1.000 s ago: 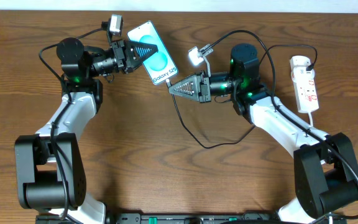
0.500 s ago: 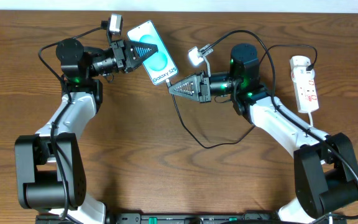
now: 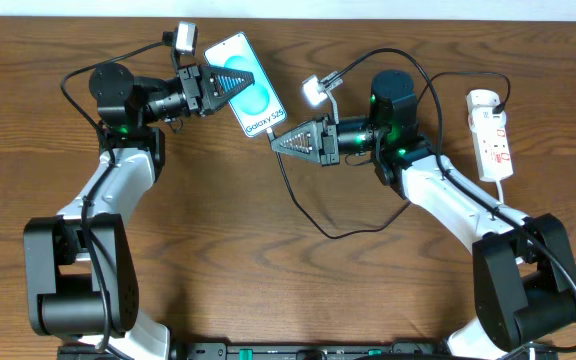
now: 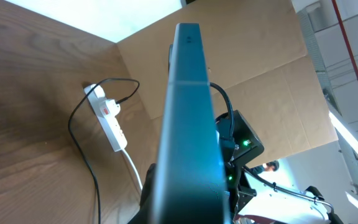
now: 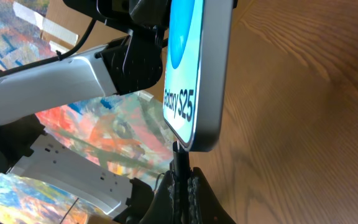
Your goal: Plug charger to phone and switch on socket
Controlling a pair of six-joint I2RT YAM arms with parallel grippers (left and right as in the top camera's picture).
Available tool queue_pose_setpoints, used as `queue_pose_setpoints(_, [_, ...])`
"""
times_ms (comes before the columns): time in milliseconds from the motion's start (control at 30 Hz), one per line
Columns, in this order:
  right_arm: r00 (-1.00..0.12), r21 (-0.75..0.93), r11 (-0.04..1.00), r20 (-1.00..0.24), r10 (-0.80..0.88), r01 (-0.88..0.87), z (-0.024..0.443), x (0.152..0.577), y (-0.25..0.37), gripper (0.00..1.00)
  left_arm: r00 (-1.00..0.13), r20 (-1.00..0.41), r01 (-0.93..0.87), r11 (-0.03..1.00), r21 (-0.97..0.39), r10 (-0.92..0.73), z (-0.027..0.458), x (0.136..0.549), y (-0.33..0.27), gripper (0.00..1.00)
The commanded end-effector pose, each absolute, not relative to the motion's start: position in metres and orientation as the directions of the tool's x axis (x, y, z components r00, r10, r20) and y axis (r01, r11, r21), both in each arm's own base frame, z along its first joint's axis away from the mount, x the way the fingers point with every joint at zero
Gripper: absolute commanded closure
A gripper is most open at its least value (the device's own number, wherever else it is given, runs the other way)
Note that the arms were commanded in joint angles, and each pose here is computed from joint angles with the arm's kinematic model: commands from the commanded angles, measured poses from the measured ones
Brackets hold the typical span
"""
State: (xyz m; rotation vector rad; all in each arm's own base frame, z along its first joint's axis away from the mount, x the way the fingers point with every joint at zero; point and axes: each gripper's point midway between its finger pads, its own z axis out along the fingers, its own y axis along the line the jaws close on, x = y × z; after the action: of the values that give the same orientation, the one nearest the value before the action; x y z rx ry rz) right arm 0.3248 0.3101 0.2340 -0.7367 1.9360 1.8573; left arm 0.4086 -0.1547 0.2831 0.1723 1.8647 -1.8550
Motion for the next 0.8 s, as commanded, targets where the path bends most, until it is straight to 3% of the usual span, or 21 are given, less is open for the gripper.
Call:
queue_pose_setpoints(0, [-0.803, 0.808, 0.009, -0.584, -0.117, -0.589, 0.2352, 0.3258, 0.3134, 0.99, -0.869, -0.445, 0.445, 0.051, -0.894, -0.215, 0.2892, 0.4004, -0.158, 0.93])
queue_pose_setpoints(767, [-0.821, 0.824, 0.024, -0.561, -0.105, -0.566, 0.2347, 0.3285, 0.3136, 0.99, -0.871, -0.444, 0.444, 0.05, -0.895, -0.211, 0.289, 0.3996, -0.1582, 0.93])
